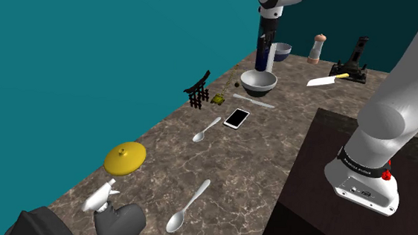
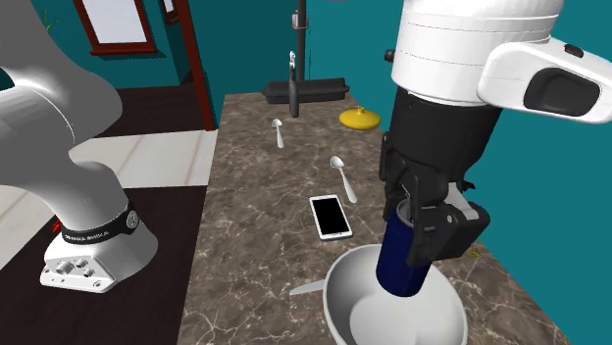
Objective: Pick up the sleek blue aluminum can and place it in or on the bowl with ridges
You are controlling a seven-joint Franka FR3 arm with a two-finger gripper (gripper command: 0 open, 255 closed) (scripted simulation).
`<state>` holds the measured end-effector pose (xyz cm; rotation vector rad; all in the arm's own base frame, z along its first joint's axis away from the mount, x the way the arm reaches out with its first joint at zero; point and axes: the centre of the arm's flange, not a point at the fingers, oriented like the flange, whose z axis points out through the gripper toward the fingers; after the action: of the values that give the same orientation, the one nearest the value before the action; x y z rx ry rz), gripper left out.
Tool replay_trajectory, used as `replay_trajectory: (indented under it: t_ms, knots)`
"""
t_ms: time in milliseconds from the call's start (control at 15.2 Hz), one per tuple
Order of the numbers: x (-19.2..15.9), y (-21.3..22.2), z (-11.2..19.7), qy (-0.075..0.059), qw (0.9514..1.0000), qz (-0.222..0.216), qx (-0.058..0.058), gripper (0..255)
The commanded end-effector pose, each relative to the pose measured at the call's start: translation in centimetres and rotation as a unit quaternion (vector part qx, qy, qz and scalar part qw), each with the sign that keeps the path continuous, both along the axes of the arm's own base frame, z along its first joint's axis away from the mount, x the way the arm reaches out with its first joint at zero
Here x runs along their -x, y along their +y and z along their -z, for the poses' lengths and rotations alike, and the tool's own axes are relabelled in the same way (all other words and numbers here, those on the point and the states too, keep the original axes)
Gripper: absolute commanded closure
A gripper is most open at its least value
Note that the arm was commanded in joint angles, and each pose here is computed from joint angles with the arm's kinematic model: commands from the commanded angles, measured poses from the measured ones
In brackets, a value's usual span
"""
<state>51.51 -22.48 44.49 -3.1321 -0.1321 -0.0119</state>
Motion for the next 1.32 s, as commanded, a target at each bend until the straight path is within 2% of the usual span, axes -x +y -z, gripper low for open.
replay_trajectory:
  t_ms: [0, 462, 990, 1056, 1254]
  knots:
    - [0.0, 0.1, 1.1, 0.0, 1.0, 0.0, 0.0, 255]
    - [0.0, 0.1, 5.1, 0.0, 1.0, 0.0, 0.0, 255]
    - [0.0, 0.1, 5.1, 0.0, 1.0, 0.0, 0.0, 255]
    - [0.0, 0.1, 5.1, 0.0, 1.0, 0.0, 0.0, 0]
    - [0.0, 0.1, 5.1, 0.0, 1.0, 0.0, 0.0, 0]
